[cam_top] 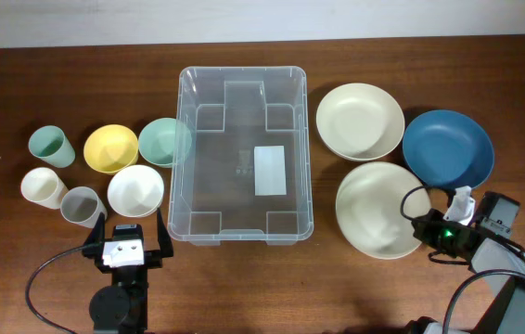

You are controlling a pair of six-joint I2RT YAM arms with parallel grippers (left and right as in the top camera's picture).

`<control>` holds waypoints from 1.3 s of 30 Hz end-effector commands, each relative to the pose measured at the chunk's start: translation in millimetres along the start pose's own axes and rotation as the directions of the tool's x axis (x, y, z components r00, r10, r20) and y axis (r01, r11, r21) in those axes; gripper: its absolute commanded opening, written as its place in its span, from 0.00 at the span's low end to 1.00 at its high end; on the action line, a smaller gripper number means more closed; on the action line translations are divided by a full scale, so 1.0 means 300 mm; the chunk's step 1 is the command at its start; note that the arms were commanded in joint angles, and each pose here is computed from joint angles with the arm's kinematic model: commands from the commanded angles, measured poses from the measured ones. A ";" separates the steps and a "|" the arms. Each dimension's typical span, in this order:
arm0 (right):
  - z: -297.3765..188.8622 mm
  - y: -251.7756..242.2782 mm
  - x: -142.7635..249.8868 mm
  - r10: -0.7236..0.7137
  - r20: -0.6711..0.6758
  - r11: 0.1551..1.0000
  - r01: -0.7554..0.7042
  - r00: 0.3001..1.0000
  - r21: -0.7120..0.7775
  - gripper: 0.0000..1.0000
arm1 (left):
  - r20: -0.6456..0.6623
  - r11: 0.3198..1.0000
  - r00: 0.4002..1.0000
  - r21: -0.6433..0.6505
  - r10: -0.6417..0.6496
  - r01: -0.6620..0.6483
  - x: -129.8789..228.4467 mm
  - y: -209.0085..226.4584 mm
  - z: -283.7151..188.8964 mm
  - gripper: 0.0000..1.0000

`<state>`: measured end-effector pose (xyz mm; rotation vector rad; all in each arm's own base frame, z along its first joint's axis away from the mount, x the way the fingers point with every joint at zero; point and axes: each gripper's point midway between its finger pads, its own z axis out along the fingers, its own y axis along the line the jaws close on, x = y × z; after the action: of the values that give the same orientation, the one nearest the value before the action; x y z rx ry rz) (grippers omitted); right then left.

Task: Pack container
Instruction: 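Move the right gripper to the cream plate and grasp its rim, then carry the cream plate into the clear container and release it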

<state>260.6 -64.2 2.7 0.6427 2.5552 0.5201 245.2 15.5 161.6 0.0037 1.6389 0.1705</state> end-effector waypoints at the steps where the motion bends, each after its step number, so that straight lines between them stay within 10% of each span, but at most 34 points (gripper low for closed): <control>1: -0.009 0.008 -0.028 -0.006 -0.006 1.000 0.006 1.000 0.005 0.04 | -0.004 1.000 1.000 -0.016 -0.013 0.013 0.009 0.010 0.001 1.00; 11: -0.142 0.086 -0.161 -0.021 0.032 1.000 0.021 0.999 -0.001 0.04 | -0.004 1.000 1.000 -0.016 -0.013 0.013 0.009 0.010 0.001 1.00; 22: -0.517 0.526 -0.491 -0.236 0.342 0.951 0.288 0.910 -0.110 0.04 | -0.004 1.000 1.000 -0.016 -0.013 0.013 0.009 0.010 0.001 1.00; 39: -0.234 1.297 -0.241 -0.657 0.447 0.698 0.713 0.607 0.058 0.04 | -0.004 1.000 1.000 -0.016 -0.013 0.013 0.009 0.010 0.001 1.00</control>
<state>392.3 195.7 286.5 -0.3477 2.0544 0.3595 245.1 16.1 161.6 0.0011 1.6390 0.1733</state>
